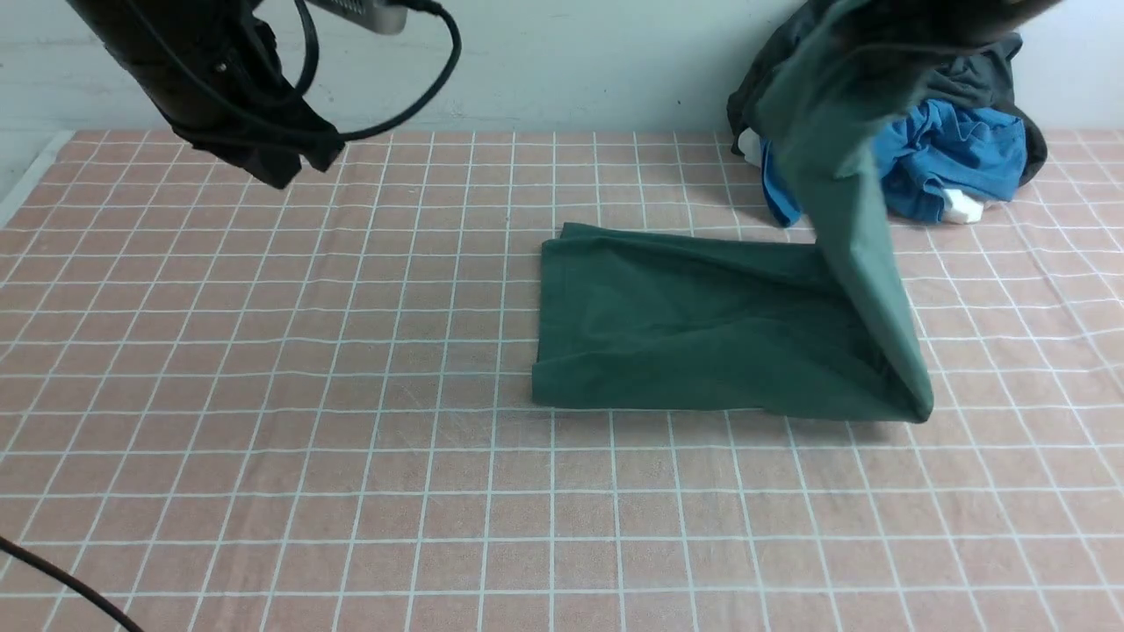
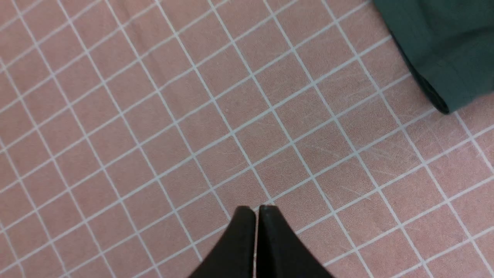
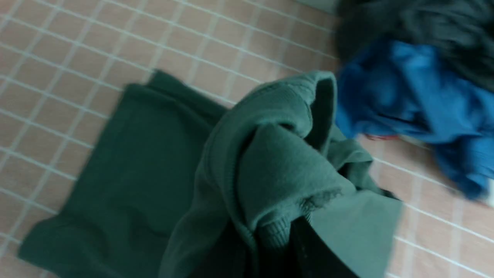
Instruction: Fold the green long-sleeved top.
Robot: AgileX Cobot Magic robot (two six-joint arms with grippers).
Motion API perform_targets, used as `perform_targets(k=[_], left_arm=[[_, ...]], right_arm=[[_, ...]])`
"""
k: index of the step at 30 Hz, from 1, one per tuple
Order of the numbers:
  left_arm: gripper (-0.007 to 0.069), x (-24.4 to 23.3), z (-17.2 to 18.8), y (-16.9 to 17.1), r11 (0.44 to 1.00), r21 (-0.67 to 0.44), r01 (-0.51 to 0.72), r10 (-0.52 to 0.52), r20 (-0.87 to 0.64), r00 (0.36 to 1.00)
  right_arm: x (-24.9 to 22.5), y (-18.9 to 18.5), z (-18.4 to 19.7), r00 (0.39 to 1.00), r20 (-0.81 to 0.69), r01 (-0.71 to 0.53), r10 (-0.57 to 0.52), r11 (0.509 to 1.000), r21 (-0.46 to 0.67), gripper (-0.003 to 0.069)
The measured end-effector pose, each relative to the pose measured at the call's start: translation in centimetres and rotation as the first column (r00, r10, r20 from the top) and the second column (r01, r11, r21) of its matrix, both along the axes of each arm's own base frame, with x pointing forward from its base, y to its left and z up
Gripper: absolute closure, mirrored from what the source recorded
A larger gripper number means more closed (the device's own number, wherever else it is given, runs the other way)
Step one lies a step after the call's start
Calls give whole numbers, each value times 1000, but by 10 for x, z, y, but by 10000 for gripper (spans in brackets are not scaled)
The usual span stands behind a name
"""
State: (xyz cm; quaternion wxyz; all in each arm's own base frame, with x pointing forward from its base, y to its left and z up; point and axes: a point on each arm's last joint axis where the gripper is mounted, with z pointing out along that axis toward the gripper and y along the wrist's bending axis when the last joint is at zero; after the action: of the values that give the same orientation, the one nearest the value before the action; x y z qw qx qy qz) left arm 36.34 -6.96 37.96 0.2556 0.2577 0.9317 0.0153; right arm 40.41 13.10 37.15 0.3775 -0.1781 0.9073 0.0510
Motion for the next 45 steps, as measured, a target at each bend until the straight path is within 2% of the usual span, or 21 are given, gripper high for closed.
perform_targets(k=[3,6,9,11,14,17,20,22,24,26,29,32,37,38,39,43,45], left_arm=[[628,-12,14,2,1000,-3,0,0,25,1000],[628,-18,22,4,1000,-5,0,1,44,999],[628,-20,23,4,1000,-3,-1,1,43,999],[628,-20,23,4,1000,-3,-1,1,40,999],[628,-20,23,4,1000,-2,-1,1,35,999],[628,-20,23,3,1000,-17,3,-3,31,1000],[628,-21,23,-1,998,-65,14,-13,25,1000],[628,-21,23,-5,994,-108,26,-24,26,999],[628,-19,21,-10,988,-145,48,-45,22,999],[628,-15,16,-14,983,-170,74,-74,7,997],[628,-11,11,-16,980,-176,91,-94,-6,996],[628,-14,13,-15,981,-166,97,-98,3,995],[628,-38,40,-5,990,-132,57,-48,71,996],[628,-57,53,2,993,-118,31,-18,109,994],[628,-67,59,5,993,-117,20,-5,126,992],[628,-129,71,18,991,-136,-6,33,193,981],[628,-154,70,23,988,-154,-5,42,240,970]], right_arm=[[14,50,-41,995,-30,-89,91,995,53,582],[25,86,-81,990,-43,-131,136,985,110,573],[31,106,-105,986,-48,-147,158,972,181,518],[33,111,-111,986,-42,-151,164,965,214,450],[33,117,-106,984,-12,-169,180,946,277,263],[32,112,-90,979,22,-201,202,944,262,115],[30,97,-69,976,34,-218,216,955,200,62],[31,85,-59,976,32,-219,217,964,149,57],[31,66,-50,978,1,-207,208,976,65,71],[30,42,-51,983,-80,-171,168,985,-32,121],[28,18,-59,972,-208,-133,106,983,-124,216],[28,-4,-61,964,-261,-94,40,976,-198,366],[13,-20,-40,970,-242,-62,10,976,-209,548],[-1,-24,-19,979,-202,-52,12,980,-193,608],[-13,-27,-3,985,-172,-47,16,983,-177,634],[-75,-38,62,998,-36,-48,45,996,-74,669],[-101,-42,78,998,-1,-67,67,997,-39,671]])
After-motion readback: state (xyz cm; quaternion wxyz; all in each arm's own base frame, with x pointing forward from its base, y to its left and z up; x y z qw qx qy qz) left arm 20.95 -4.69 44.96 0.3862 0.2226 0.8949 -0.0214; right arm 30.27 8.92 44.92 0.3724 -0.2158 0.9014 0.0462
